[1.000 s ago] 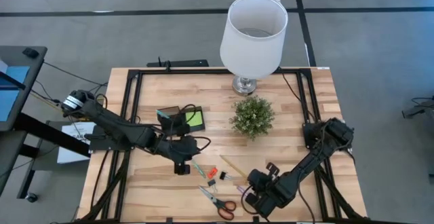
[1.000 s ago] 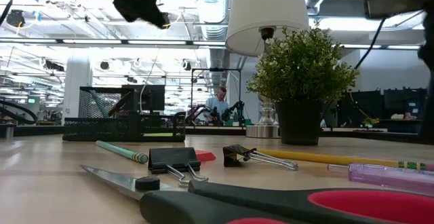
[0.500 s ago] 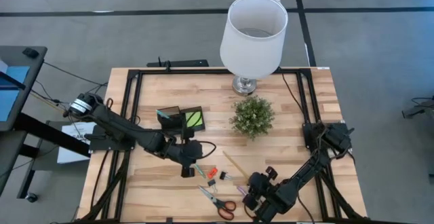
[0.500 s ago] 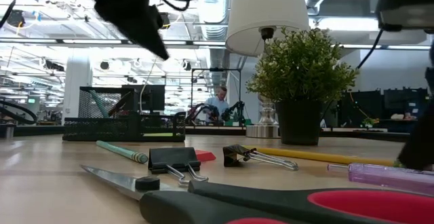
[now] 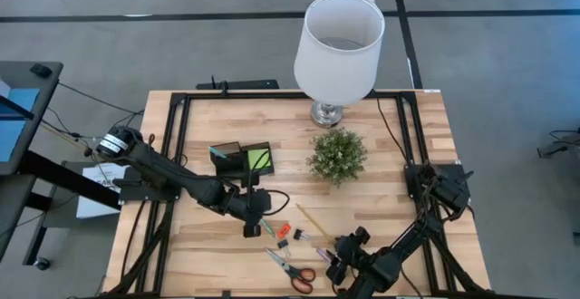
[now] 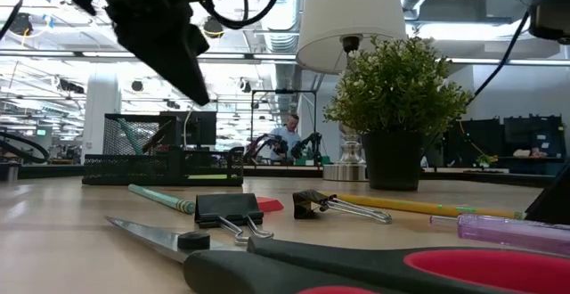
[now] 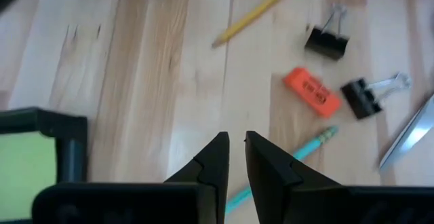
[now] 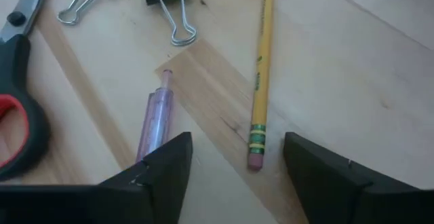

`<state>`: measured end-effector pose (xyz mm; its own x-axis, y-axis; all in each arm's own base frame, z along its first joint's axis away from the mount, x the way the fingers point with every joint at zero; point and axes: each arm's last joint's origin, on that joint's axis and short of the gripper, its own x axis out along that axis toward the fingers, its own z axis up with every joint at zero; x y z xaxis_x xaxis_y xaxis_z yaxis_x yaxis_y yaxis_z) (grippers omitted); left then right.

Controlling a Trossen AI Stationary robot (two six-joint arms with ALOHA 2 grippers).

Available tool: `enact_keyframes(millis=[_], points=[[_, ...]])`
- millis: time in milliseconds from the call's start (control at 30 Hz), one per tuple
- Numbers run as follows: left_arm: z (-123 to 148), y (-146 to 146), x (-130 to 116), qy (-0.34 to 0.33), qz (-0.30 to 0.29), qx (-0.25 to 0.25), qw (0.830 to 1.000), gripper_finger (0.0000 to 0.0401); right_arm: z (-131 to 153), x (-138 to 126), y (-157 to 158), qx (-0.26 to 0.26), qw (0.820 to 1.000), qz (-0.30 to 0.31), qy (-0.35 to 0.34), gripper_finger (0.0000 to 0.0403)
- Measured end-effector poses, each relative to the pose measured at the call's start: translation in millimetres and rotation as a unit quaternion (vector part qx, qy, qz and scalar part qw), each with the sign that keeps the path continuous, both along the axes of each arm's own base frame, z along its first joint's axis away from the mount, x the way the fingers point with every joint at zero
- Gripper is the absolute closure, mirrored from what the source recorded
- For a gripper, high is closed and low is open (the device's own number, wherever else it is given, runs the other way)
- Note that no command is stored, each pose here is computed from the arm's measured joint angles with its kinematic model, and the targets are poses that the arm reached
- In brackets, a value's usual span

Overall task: Pick and place office supplies into organizer
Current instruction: Put the yellow pencil into the black desk organizer

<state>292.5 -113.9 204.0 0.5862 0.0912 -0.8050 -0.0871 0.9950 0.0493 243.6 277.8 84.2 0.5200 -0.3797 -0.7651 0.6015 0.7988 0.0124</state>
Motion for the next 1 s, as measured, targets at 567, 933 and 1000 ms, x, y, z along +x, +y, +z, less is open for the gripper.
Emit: enact_keyframes(millis=[567,933,1000], points=[[-1.1,0.2,-0.5,0.003,0.015,-0.008,1.000,0.0356,33.9,-4.5,-15.9,-0.027,0.999,0.010,-0.041,0.0210],[-1.2,0.5,-0.9,0.004,0.023,-0.011,1.000,0.0356,-4.4,-11.5,-36.3,0.036,0.994,-0.003,-0.102,0.0208],[-1.2,0.4,-0.9,0.004,0.026,-0.012,1.000,0.0356,-5.4,-13.5,-36.8,0.032,0.995,-0.001,-0.098,0.0211]])
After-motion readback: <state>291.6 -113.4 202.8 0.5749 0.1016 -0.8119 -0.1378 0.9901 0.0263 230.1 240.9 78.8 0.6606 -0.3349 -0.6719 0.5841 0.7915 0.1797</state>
